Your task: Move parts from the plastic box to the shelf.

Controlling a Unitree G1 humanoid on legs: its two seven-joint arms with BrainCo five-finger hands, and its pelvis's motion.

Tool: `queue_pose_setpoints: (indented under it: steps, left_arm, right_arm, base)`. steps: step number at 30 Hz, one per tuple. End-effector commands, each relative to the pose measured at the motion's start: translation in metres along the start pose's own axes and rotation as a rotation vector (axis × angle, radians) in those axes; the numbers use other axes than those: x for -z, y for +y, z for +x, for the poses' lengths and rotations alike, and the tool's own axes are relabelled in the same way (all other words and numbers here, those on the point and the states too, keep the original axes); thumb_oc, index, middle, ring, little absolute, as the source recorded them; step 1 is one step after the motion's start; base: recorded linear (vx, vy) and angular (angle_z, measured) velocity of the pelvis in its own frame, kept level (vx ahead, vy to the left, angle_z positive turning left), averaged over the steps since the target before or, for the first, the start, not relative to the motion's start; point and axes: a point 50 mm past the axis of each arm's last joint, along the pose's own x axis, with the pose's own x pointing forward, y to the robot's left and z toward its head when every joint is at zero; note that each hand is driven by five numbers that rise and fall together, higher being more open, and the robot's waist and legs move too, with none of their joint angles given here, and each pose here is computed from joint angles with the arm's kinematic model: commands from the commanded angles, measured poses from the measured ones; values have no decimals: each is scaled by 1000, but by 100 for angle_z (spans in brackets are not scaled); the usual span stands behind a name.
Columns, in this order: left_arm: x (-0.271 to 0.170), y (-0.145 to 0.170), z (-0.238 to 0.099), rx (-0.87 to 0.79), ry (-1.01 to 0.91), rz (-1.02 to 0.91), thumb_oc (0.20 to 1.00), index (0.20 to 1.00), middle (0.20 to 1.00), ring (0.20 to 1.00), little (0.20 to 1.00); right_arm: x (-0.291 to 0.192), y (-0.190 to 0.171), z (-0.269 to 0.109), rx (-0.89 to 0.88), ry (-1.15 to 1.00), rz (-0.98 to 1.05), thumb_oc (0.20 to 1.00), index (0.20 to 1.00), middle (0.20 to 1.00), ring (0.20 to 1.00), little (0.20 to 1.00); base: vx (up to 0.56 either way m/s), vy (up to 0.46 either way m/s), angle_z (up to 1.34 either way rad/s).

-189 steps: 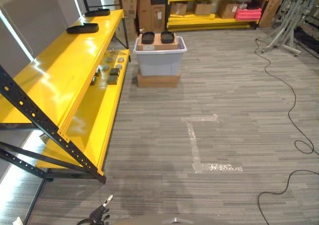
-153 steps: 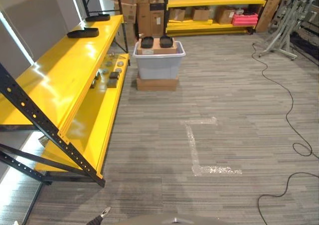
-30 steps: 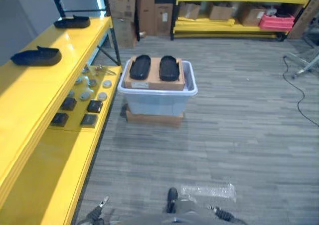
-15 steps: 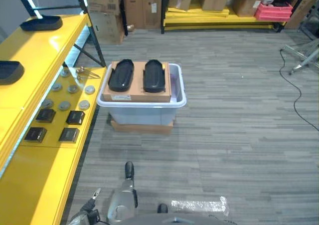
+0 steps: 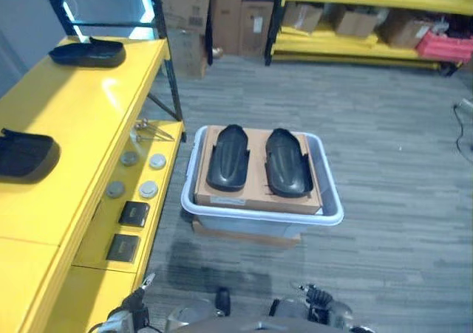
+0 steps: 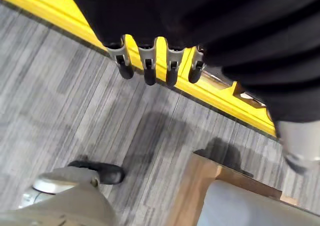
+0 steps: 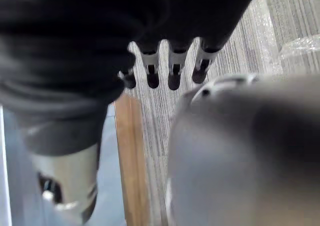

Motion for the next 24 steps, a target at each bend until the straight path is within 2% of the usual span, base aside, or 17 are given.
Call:
queue_pose_setpoints:
  steps: [1,5,10,18,22,24]
  left_arm:
    - [-1,12,-1,-46,-10,-87,1000,1000,1000,1000,1000]
    - [8,7,-2,-35,15,-77,1000,1000,1000,1000,1000]
    - [27,8,-4,-20,57,-13,1000,1000,1000,1000,1000]
    - [25,10,-4,-17,56,-14,1000,1000,1000,1000,1000]
    - [28,12,-5,-22,69,8,1000,1000,1000,1000,1000]
    - [29,13,-6,-30,71,14,1000,1000,1000,1000,1000]
  right_arm:
    - [11,-7,-2,13,26,-32,1000,1000,1000,1000,1000]
    - [11,-11,-3,31,33,-38,1000,1000,1000,1000,1000]
    - [22,-20,-5,84,86,6,1000,1000,1000,1000,1000]
    - [31,-24,-7,118,95,36,1000,1000,1000,1000,1000]
    - [23,-28,-7,163,31,132,1000,1000,1000,1000,1000]
    - [0,-33,-7,196,-114,293,1000,1000,1000,1000,1000]
  base:
    - [32,-231,53]
    - [78,-112,51]
    - [82,-53,-34]
    - [1,-30,-7]
    - [14,-41,4]
    - [27,-60,17]
